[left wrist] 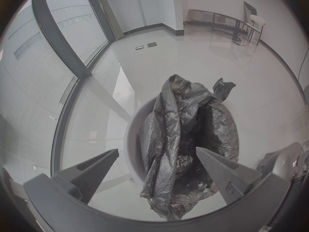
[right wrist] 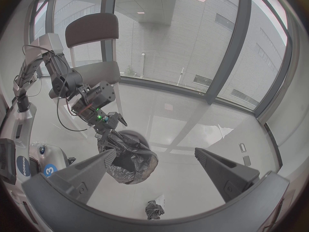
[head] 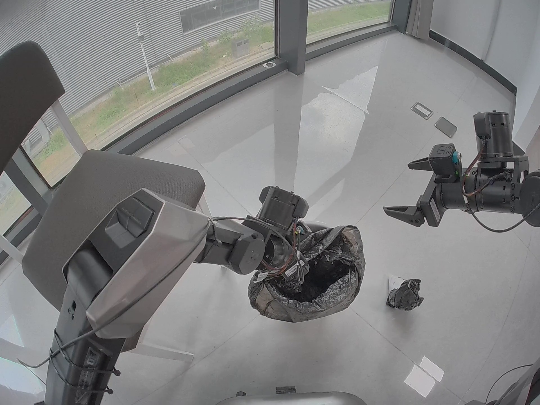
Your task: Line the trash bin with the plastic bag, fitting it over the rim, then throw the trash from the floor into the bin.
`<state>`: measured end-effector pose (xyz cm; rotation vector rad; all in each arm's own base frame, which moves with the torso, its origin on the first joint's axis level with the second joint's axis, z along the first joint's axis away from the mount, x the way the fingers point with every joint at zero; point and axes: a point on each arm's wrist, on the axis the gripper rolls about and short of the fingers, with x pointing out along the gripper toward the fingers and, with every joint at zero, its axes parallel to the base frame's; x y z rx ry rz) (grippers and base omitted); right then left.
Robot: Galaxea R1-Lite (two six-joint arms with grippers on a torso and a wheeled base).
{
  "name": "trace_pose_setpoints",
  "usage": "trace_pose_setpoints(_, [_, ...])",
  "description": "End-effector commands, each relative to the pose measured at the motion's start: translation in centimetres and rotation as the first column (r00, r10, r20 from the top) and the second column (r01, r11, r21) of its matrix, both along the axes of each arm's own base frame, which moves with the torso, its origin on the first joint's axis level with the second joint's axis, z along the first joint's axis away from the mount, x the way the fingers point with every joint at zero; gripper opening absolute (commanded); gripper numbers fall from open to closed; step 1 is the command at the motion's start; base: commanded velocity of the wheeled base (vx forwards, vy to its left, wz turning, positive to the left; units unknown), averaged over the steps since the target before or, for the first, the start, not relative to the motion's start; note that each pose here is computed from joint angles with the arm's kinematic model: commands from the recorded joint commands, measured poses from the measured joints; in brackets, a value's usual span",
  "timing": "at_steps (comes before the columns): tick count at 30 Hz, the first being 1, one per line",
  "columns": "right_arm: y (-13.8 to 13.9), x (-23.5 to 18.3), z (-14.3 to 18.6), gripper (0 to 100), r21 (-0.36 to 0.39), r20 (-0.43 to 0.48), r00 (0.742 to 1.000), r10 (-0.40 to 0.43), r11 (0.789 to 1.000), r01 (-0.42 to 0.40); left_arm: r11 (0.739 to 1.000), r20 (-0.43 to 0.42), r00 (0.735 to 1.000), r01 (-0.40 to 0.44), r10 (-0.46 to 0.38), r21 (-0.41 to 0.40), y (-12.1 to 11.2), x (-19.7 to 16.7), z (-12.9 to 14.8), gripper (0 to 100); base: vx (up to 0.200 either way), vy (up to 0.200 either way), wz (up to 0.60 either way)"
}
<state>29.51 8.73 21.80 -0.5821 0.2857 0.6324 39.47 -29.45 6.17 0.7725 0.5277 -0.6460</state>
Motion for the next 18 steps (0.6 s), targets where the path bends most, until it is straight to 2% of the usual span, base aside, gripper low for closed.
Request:
trace_pose_setpoints(1, [0.1,0.0,0.1,100,0.001,0.005,1.000,0.003,1.000,-0.003,1.000,-0.005,1.000,-0.015,0.015,0.012,0.5,1.0,-1.1,100,0.000,0.000,0.00])
trace_pose_setpoints(18, [0.0,-0.1,-0.5,100,-0.001,-0.009,1.000,0.002,1.000,-0.002,1.000,-0.003,1.000,-0.025,0.025,0.004,-0.4,3.5,-5.0,100,0.000,0.000,0.00])
